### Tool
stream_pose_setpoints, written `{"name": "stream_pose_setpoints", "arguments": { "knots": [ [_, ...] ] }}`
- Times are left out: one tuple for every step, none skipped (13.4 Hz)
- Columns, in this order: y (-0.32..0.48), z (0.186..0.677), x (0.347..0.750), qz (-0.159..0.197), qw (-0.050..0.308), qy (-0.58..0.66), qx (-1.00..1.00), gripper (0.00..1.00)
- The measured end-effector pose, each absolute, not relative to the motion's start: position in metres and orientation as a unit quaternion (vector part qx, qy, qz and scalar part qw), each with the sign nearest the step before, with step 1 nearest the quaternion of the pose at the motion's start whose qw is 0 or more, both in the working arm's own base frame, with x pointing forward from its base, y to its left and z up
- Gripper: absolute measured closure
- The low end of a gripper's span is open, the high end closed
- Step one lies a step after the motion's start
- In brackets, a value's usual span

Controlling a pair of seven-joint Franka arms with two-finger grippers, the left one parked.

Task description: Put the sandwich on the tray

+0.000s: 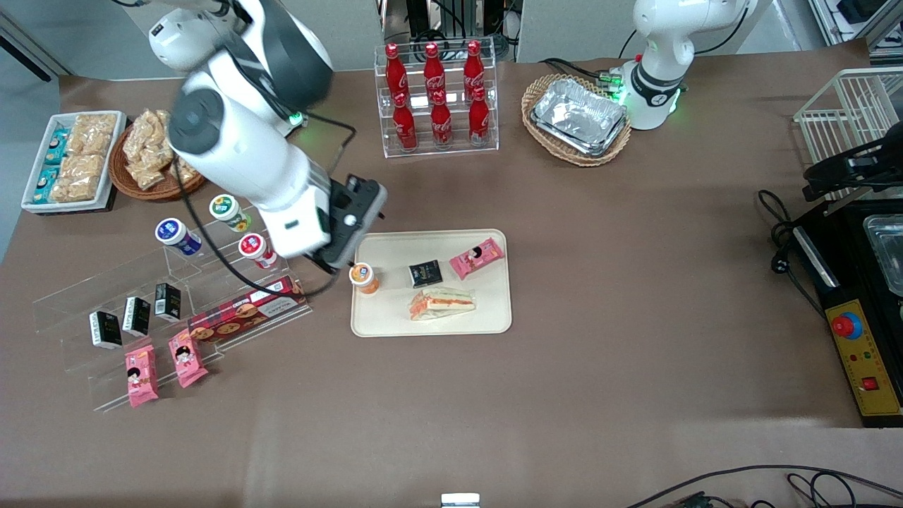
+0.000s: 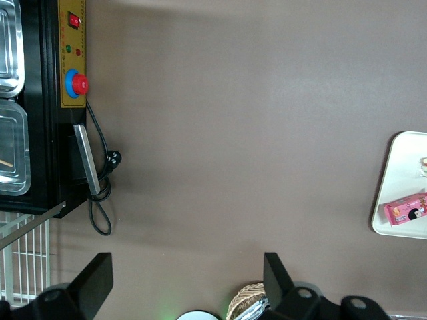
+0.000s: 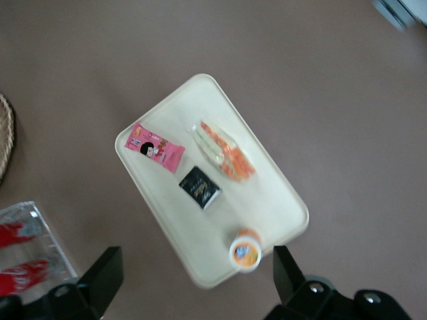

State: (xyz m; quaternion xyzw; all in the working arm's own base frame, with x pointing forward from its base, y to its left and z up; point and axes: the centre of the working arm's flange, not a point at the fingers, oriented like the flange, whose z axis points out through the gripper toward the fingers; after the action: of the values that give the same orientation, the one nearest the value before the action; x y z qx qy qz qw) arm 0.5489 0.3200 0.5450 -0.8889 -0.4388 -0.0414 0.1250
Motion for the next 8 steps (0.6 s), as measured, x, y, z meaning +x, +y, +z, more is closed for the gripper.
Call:
{"name": "stream_pose_setpoints", "arguments": {
  "knots": [
    [0.31,0.561,0.542,-0.03,0.118,-0.4,-0.908,0.0],
    [0.3,0.576,0.533,-0.018,0.109,-0.359,-0.927,0.0],
    [0.287,0.591,0.525,-0.008,0.095,-0.318,-0.943,0.0],
    [0.27,0.602,0.52,0.002,0.072,-0.281,-0.957,0.0],
    [0.253,0.611,0.516,0.008,0.044,-0.251,-0.967,0.0],
    [0.238,0.619,0.514,0.008,0.014,-0.22,-0.975,0.0],
    [0.224,0.625,0.511,0.008,-0.015,-0.165,-0.986,0.0],
    [0.218,0.625,0.511,0.01,-0.028,-0.119,-0.992,0.0]
  ]
}}
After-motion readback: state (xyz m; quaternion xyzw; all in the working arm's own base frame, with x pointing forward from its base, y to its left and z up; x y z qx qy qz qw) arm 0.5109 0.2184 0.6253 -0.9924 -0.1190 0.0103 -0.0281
